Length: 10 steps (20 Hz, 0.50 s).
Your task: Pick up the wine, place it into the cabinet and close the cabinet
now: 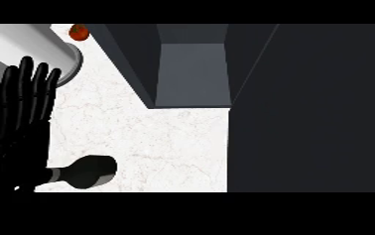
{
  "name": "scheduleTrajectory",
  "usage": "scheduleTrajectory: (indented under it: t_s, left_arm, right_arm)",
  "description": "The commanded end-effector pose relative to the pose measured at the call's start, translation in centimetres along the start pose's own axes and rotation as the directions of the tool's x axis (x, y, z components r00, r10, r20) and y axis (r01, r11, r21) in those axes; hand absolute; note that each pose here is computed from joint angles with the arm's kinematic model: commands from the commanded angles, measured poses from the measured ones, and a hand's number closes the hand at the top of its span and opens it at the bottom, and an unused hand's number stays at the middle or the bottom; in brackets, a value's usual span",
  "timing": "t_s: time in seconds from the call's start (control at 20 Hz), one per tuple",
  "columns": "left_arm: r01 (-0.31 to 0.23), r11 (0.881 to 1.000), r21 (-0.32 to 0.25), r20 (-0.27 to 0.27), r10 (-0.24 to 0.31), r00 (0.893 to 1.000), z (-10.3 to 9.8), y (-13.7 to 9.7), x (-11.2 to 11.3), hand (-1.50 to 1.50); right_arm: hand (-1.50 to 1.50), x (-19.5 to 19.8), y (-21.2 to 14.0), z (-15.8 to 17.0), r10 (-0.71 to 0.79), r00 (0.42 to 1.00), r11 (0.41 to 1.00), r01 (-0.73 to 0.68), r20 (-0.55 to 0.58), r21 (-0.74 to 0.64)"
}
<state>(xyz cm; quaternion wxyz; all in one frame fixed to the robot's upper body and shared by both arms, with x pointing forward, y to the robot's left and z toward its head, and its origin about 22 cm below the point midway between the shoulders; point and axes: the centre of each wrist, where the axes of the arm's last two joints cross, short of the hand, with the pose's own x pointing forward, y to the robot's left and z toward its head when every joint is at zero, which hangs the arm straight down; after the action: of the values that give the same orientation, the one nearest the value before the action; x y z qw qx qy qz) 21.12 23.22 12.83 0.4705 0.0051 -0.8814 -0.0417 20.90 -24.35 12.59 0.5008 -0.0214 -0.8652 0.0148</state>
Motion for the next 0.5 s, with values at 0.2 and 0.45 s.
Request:
scheduleTrajectory:
  t_s: [0.2,0.45]
  left_arm:
    - [-0.08,0.968,-0.236,0.064,0.097,0.993,4.3,1.4,1.9,-1.5]
    - [-0.414,0.871,-0.265,-0.151,0.387,0.91,7.2,0.0,2.8,-1.5]
  right_arm:
    - [-1.5,1.3,0.3,3.0,0.04,0.999,0.999,-0.039,-0.016,0.036]
    - [-1.5,2.3,2.2,4.0,-0.116,0.986,0.961,0.142,-0.117,0.239]
